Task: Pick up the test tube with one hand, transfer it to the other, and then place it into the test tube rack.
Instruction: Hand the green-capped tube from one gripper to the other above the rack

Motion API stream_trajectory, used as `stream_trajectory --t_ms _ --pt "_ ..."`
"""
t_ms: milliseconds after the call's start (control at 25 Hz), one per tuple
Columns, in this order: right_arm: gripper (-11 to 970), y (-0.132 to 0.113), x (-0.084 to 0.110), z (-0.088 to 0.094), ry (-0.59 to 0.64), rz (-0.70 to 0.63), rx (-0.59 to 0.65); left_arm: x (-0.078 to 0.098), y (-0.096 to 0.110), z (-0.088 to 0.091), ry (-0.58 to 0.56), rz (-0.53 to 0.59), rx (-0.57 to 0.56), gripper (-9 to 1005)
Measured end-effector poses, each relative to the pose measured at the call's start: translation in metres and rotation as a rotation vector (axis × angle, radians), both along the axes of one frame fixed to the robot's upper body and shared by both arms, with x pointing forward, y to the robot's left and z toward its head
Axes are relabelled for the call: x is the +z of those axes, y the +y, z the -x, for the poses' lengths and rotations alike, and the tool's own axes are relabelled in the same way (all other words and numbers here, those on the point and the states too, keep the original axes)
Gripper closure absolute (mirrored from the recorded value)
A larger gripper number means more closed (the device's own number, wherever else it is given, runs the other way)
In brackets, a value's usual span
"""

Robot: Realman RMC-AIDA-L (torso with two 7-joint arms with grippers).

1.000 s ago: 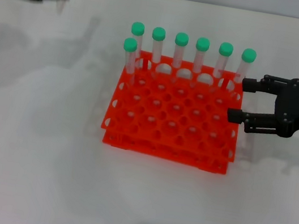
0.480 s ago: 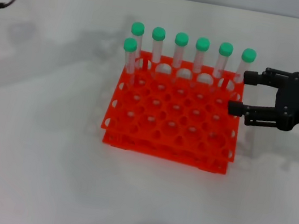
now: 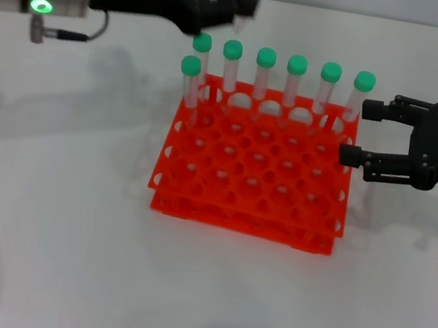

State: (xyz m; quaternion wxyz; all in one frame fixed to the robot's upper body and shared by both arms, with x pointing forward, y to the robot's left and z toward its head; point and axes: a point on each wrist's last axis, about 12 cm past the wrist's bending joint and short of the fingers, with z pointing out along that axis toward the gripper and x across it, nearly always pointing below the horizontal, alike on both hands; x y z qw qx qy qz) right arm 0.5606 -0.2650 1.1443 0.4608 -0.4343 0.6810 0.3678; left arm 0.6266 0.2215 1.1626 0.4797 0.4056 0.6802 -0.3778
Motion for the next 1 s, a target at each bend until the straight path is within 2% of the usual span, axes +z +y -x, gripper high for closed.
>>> stream_trajectory --t_ms 240,640,1000 --pt "118 -0.007 0.0 0.003 -0.009 -0.011 -0.019 -0.007 -0.014 0.004 0.016 -0.068 -0.072 791" --pt "117 -0.022 0.004 0.008 -0.018 -0.064 -0.06 -0.013 -0.013 0.008 0.014 -0.08 -0.076 789" --pt "117 -0.025 0.013 0.004 -0.051 -0.105 -0.086 -0.013 -0.014 0.009 0.009 -0.079 -0.088 787"
